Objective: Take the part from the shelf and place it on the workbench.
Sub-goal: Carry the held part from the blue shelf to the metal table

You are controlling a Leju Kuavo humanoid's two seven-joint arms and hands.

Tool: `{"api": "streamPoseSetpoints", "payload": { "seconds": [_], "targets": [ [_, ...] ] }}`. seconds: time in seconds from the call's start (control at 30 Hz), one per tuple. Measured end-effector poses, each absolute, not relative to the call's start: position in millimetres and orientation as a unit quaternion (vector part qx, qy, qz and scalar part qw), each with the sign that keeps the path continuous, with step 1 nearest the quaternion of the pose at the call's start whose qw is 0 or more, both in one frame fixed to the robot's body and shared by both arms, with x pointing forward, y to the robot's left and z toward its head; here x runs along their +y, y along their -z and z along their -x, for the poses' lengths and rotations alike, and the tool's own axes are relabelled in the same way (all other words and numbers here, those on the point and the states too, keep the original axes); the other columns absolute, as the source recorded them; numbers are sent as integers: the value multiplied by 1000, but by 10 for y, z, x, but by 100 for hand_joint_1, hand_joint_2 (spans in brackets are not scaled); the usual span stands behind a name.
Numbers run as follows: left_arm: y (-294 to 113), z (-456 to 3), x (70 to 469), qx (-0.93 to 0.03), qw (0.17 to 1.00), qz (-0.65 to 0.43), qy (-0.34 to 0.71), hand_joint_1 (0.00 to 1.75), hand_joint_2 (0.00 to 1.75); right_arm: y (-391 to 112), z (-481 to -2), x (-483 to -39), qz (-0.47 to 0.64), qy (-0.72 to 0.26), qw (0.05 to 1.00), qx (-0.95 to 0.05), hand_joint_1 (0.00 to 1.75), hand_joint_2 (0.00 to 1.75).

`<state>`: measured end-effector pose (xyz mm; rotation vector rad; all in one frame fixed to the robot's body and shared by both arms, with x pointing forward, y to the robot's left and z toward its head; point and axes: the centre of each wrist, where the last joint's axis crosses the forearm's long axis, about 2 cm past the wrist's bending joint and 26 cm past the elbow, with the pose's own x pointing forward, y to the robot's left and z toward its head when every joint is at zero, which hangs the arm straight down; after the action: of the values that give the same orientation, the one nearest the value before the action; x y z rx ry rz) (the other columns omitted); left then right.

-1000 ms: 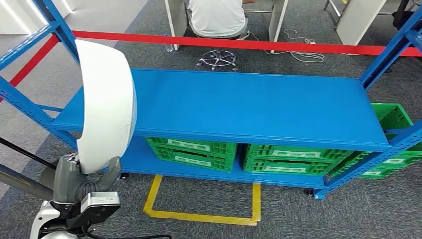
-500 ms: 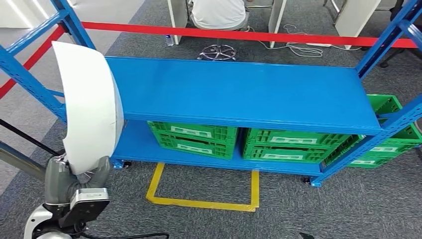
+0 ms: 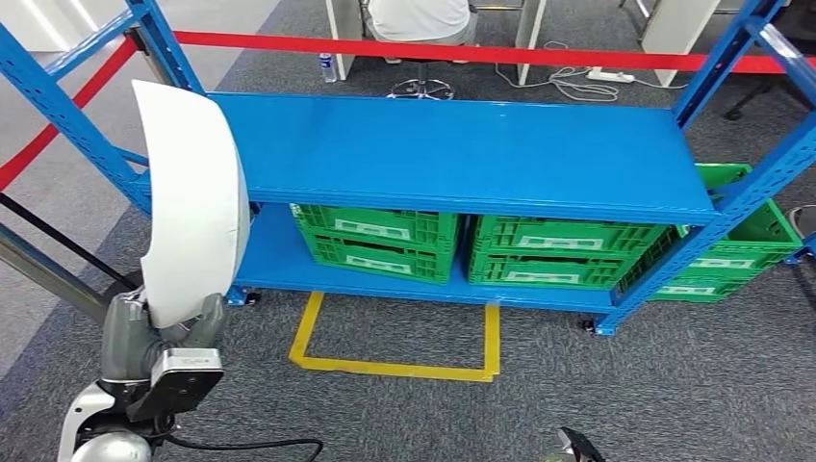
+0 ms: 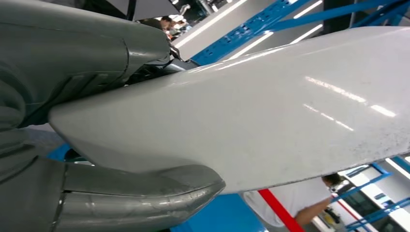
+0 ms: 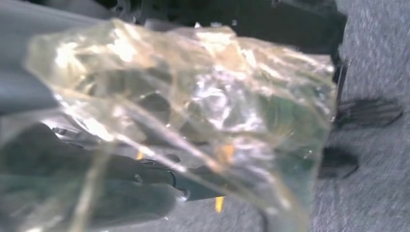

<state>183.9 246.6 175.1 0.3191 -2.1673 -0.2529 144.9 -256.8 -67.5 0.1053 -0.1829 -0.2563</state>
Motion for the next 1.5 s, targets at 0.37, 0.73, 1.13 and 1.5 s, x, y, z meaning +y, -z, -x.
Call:
{"api": "streamPoseSetpoints", "payload": {
  "seconds": [0.37,0.73,1.13,1.5],
  "targets": [
    [-1682,-1845,2521,-870,471,-113,91,175,175,637,-1619,-2186,-15,134,989,-67,0,0],
    [-1682,-1880,2582,-868,475,-114,87,175,175,599,-1709,-1873,-6,100,992,-71,0,0],
    [-1676,-1881,2583,-871,471,-117,77,175,175,597,-1668,-1747,-7,91,993,-69,0,0],
    [-1653,-1858,2588,-868,475,-120,75,175,175,572,-1688,-1668,-3,83,993,-89,0,0]
  ]
}}
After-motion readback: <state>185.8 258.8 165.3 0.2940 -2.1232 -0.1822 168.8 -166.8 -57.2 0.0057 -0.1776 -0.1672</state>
